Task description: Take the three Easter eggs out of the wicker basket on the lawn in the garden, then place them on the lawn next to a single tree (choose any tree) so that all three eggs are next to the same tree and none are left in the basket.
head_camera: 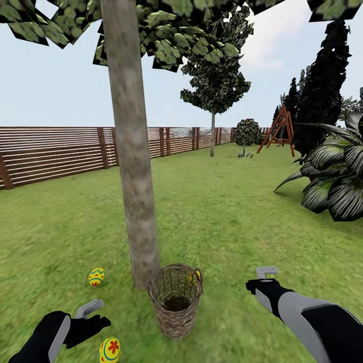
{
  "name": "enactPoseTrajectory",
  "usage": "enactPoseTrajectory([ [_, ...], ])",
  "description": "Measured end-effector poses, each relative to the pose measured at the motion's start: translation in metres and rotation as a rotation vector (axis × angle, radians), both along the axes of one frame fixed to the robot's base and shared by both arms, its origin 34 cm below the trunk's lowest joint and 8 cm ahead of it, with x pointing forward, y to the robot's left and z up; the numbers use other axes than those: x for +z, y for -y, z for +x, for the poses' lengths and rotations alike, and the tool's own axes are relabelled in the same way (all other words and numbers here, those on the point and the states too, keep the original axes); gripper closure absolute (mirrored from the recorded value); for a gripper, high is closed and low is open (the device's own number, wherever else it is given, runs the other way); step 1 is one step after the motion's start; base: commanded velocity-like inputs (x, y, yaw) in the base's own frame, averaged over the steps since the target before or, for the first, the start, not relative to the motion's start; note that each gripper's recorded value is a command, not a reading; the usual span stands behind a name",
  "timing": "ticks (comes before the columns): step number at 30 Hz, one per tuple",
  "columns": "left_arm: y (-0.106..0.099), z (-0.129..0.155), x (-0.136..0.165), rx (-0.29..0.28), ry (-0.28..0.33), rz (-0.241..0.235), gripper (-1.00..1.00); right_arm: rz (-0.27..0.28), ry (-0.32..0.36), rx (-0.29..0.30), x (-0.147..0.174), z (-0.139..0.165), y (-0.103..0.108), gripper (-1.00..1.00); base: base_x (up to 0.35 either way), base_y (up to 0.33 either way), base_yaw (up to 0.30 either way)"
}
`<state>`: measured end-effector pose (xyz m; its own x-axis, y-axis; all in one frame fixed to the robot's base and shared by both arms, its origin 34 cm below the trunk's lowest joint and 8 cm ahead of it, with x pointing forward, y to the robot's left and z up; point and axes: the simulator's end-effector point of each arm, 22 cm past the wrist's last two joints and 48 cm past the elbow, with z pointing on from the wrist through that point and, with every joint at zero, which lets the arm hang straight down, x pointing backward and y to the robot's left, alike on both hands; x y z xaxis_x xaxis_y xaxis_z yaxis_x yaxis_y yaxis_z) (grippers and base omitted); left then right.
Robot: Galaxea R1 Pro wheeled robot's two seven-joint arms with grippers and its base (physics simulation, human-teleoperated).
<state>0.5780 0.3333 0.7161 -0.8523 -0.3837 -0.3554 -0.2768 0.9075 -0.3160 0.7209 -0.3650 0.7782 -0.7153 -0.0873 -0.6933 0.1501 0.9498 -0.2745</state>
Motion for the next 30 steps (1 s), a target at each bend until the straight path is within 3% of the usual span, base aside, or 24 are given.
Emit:
enactPoseTrajectory([
  [30,0.003,-0.005,0.045,0.000,0.006,-0.008,-1.00,-0.003,0.024,-0.004,0.055,-0.002,0.003,-1.00,0.000,0.000,0.000],
])
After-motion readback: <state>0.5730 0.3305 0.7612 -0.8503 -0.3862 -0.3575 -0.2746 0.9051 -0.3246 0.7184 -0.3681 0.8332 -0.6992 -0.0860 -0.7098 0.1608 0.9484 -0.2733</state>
